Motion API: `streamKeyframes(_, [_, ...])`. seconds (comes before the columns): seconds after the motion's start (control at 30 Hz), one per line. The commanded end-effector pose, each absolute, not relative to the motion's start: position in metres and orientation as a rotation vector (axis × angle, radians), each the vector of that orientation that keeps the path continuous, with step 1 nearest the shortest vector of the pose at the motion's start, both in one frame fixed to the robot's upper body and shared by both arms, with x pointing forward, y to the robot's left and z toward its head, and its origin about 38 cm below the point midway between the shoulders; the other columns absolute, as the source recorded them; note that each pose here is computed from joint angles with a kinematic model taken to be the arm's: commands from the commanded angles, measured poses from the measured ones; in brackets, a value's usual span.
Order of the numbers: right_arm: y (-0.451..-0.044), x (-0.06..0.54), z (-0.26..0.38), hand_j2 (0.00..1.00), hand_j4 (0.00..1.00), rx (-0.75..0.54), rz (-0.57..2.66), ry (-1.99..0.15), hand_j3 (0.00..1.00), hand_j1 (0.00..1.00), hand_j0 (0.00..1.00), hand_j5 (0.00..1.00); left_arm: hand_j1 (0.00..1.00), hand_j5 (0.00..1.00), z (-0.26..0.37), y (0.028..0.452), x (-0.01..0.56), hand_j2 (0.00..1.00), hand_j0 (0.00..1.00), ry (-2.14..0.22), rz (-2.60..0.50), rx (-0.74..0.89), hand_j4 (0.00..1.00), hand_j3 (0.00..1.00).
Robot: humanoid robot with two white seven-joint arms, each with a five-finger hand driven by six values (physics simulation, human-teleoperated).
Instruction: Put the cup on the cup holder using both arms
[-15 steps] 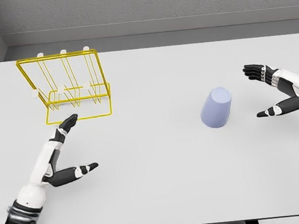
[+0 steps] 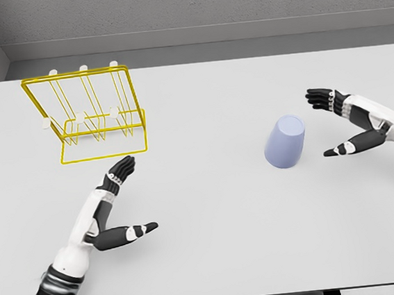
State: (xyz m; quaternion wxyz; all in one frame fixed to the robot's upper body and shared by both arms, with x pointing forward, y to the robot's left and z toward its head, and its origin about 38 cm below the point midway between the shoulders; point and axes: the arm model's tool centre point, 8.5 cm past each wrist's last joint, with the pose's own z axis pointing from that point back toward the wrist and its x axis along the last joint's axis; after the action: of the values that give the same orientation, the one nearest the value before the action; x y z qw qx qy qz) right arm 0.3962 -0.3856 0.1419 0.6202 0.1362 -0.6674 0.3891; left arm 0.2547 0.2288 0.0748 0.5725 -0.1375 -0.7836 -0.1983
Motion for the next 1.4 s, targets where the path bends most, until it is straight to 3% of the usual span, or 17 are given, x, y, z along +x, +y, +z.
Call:
streamKeyframes(0.0, [-0.384, 0.397, 0.14, 1.0, 1.0, 0.323, 0.881, -1.536, 1.0, 1.0, 1.0, 1.0, 1.0, 1.0, 0.076, 0.223, 0.254, 1.0, 1.0, -1.842, -0.45, -0.346, 1.0, 1.0])
streamKeyframes(0.23, [-0.381, 0.399, 0.139, 1.0, 1.0, 0.329, 0.87, -1.548, 1.0, 1.0, 1.0, 1.0, 1.0, 1.0, 0.079, 0.223, 0.259, 1.0, 1.0, -1.853, -0.46, -0.344, 1.0, 1.0])
streamKeyframes(0.47, [-0.407, 0.404, 0.121, 1.0, 1.0, 0.268, 0.8, -1.495, 1.0, 1.0, 1.0, 1.0, 1.0, 1.0, 0.079, 0.225, 0.259, 1.0, 1.0, -1.854, -0.463, -0.335, 1.0, 1.0])
streamKeyframes(1.37, [-0.381, 0.406, 0.105, 1.0, 1.0, 0.345, 0.744, -1.466, 1.0, 1.0, 1.0, 1.0, 1.0, 1.0, 0.06, 0.226, 0.269, 1.0, 1.0, -1.671, -0.396, -0.264, 1.0, 1.0])
